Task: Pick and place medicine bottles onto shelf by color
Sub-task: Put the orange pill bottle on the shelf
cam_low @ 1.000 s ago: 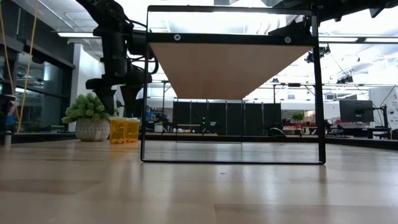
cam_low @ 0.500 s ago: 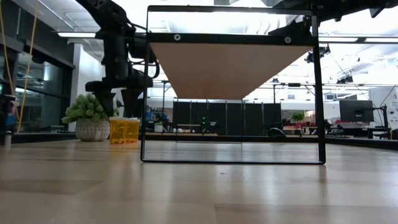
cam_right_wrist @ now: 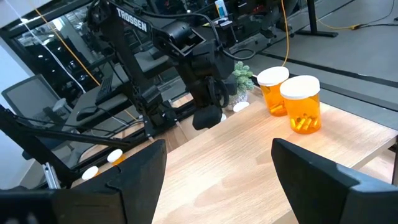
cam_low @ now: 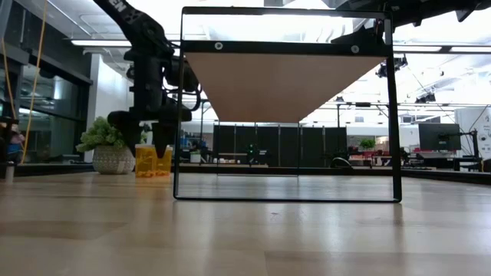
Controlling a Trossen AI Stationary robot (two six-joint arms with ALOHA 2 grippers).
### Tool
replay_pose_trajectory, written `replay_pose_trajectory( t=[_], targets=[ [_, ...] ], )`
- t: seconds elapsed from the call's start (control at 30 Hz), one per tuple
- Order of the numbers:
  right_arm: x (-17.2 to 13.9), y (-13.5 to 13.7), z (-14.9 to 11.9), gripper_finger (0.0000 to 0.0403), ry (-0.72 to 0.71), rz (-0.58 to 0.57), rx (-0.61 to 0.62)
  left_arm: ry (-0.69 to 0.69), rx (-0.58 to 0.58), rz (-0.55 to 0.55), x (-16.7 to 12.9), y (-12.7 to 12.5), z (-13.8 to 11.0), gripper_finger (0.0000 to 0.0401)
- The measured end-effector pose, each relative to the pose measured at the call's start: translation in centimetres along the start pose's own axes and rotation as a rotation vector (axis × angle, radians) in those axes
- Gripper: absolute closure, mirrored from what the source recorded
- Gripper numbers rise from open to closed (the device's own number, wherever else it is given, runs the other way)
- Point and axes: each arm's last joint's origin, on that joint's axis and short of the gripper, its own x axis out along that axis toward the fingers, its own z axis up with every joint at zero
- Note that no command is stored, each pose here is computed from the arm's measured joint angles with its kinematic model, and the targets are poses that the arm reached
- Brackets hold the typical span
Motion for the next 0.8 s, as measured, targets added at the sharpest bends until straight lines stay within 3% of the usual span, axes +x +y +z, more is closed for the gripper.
replay_pose_trajectory(
  t=[0.8],
  targets=[
    [0.0,0.0,0.0,0.0121,0.0,0.0,0.0,-0.01,0.0,0.02,0.04,0.06,0.04,0.008]
  ],
)
